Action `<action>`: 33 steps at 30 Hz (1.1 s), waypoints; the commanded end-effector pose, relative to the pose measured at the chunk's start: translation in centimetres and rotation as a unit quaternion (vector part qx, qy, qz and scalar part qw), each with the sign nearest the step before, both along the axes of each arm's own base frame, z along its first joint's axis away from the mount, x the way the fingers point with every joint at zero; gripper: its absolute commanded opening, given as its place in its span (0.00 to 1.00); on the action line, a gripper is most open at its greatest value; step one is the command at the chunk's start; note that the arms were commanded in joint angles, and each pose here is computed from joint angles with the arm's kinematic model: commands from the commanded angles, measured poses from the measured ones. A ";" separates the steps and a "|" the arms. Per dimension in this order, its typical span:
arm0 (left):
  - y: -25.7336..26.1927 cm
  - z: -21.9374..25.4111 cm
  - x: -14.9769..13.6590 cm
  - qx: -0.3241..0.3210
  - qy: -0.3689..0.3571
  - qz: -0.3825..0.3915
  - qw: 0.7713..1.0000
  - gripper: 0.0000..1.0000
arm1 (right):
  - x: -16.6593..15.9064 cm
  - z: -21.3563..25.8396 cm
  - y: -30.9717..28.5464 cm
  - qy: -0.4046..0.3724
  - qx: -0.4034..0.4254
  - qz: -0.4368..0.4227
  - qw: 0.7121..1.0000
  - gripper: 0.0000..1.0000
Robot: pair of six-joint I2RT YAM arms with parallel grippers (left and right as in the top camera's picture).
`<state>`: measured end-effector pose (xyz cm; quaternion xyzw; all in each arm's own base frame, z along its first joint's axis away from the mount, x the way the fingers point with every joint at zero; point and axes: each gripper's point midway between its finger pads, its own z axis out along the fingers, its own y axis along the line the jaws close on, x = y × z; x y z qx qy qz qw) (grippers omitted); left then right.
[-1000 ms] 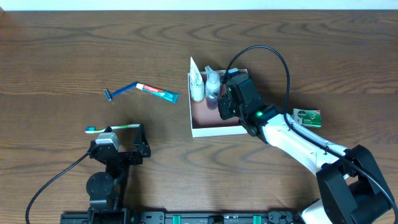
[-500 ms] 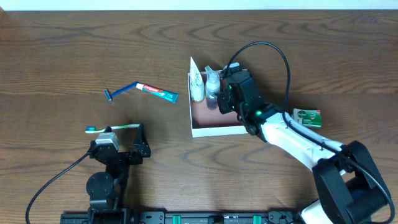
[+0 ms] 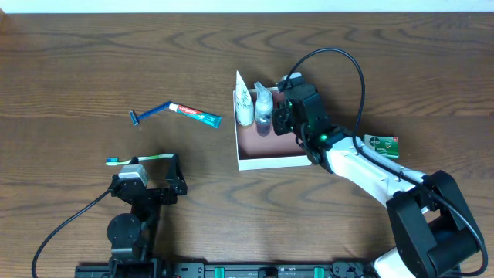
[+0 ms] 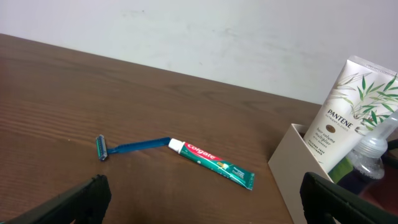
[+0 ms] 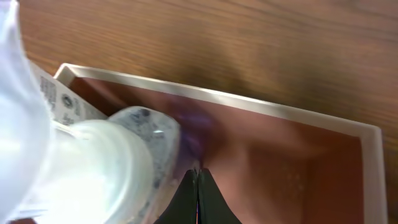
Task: Pack container
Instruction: 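Lower the soap bottle into the box and open the right gripper, then raise the right gripper out of the box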
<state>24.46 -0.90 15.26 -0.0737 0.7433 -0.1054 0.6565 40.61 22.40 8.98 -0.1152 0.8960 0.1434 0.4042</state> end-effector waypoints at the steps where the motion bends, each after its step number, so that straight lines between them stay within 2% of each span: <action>1: -0.1 -1.7 0.0 0.005 0.023 -0.006 1.000 0.98 | -0.2 -0.6 0.1 0.007 -0.001 0.007 1.000 0.01; 16: -0.1 -1.7 0.0 0.005 0.023 -0.006 1.000 0.98 | -0.5 -0.1 1.6 0.000 0.017 0.052 0.998 0.01; 22: -0.1 -1.7 0.0 0.005 0.023 -0.006 1.000 0.98 | -0.1 -0.9 -0.4 0.007 -0.017 0.014 1.000 0.01; 33: -0.1 -1.7 0.0 0.005 0.023 -0.006 1.000 0.98 | 0.0 -1.7 -3.7 0.040 -0.025 -0.027 0.999 0.01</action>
